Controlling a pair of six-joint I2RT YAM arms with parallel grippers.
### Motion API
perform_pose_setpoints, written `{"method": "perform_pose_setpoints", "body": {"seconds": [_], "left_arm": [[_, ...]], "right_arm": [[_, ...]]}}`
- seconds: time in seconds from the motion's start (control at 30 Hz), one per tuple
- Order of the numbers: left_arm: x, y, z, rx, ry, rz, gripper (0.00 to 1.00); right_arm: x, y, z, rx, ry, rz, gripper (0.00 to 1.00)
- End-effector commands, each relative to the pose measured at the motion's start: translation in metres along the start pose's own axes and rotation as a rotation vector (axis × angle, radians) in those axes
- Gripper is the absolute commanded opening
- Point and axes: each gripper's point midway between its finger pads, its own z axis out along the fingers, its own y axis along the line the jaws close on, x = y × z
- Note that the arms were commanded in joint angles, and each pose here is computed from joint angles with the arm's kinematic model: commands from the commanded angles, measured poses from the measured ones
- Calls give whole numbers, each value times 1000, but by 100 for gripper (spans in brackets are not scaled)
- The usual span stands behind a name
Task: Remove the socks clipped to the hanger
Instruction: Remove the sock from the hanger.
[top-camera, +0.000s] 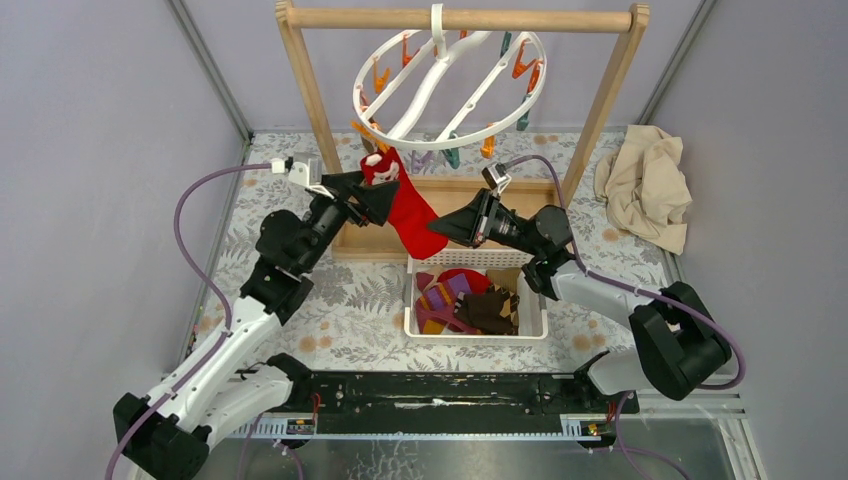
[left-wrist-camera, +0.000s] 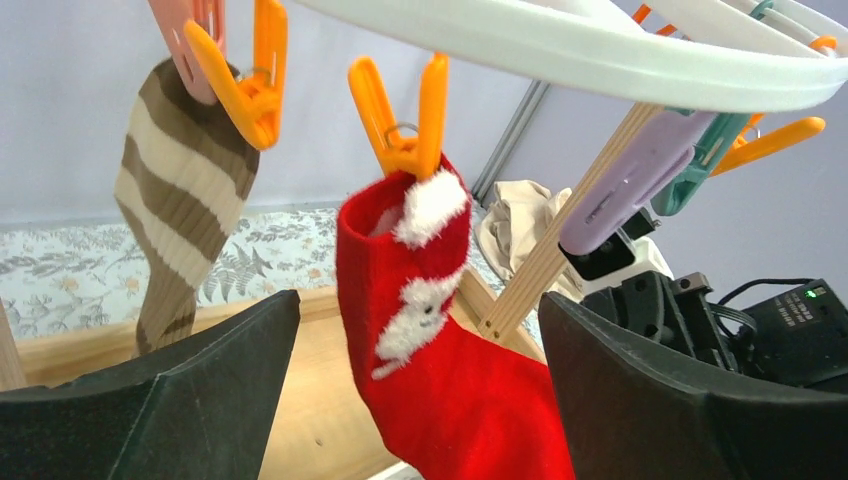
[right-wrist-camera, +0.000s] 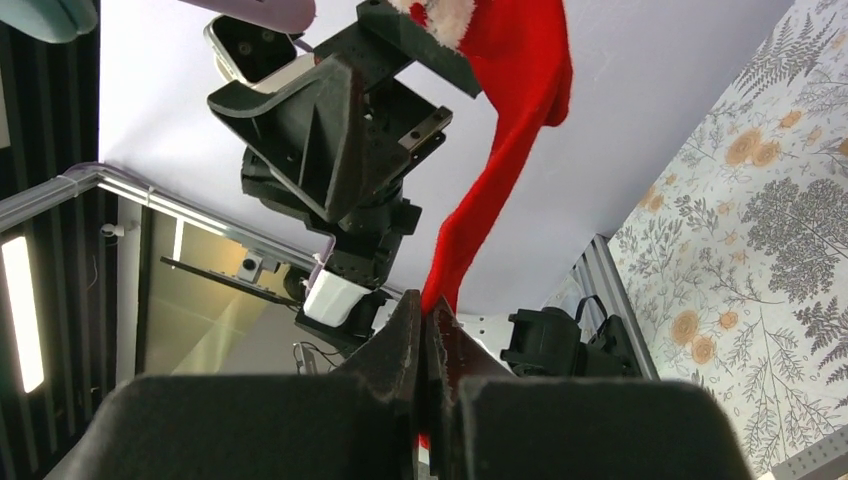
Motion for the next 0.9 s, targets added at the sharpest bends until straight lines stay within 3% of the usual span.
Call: {"method": "perform_pose_setpoints", "body": {"seconds": [0.0, 0.4, 0.87], "left_arm": [[-34, -12, 8, 120, -116, 90, 96], [-61, -22, 27, 273, -145, 107, 87], [-70, -22, 39, 269, -159, 136, 82]], "right_arm": [[2, 31, 3, -51, 39, -73, 0], [3, 28, 4, -37, 46, -70, 0], [2, 23, 7, -47, 53, -53, 0]]}}
